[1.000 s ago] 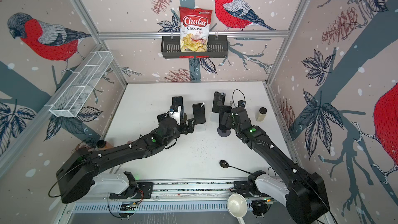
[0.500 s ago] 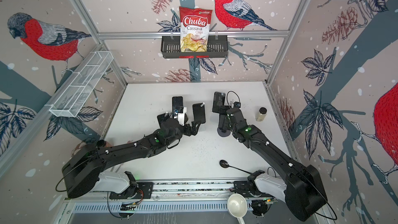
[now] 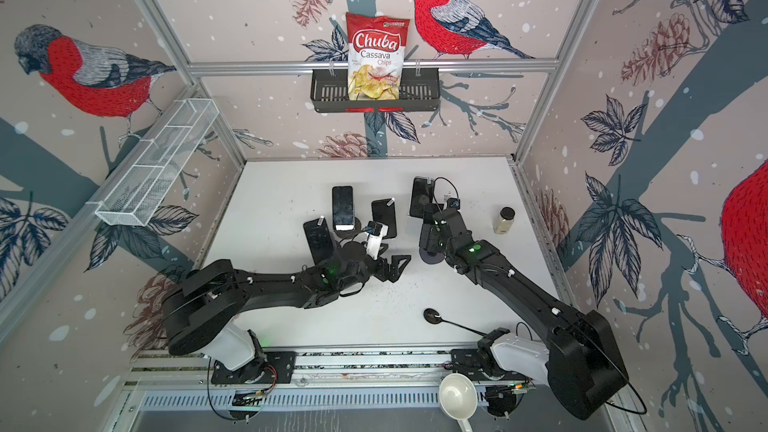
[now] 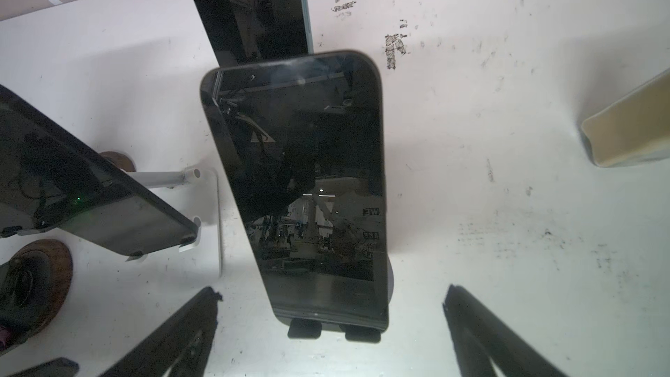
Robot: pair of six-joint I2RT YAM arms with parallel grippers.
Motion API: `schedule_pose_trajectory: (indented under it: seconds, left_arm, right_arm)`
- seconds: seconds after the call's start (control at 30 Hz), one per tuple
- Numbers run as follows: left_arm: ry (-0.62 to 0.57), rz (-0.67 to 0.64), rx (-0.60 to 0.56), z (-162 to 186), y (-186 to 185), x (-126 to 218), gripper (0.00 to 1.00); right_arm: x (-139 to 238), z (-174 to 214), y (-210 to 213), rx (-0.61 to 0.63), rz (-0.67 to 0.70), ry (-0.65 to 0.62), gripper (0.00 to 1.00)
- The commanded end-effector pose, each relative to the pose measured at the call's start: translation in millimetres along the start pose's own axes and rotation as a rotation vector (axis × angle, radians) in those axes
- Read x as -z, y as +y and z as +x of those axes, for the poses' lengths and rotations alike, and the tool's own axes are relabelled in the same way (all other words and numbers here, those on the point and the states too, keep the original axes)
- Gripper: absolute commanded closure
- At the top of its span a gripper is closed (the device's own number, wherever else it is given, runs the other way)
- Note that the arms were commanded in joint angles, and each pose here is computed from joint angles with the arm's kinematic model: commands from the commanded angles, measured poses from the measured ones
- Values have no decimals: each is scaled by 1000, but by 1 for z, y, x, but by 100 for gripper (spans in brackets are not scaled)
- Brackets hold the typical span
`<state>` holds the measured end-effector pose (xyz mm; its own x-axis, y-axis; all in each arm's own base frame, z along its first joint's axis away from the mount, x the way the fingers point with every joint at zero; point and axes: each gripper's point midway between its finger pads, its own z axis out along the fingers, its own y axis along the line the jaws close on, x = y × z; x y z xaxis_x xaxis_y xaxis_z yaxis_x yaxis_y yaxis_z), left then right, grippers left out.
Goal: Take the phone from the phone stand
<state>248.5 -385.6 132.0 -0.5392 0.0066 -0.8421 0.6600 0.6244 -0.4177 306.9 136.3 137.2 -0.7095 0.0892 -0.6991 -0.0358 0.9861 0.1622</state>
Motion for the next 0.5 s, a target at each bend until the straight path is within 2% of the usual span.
schedule_pose_trajectory:
  seconds: [0.0, 0.47]
  left_arm:
    - [-84, 45, -58, -16, -17, -5, 4]
    - [-102, 40, -111, 9, -16, -31, 7]
  right_arm:
    - [-1, 1, 3, -16, -11, 1, 1]
    - [-12, 5, -1, -27, 40, 8, 3]
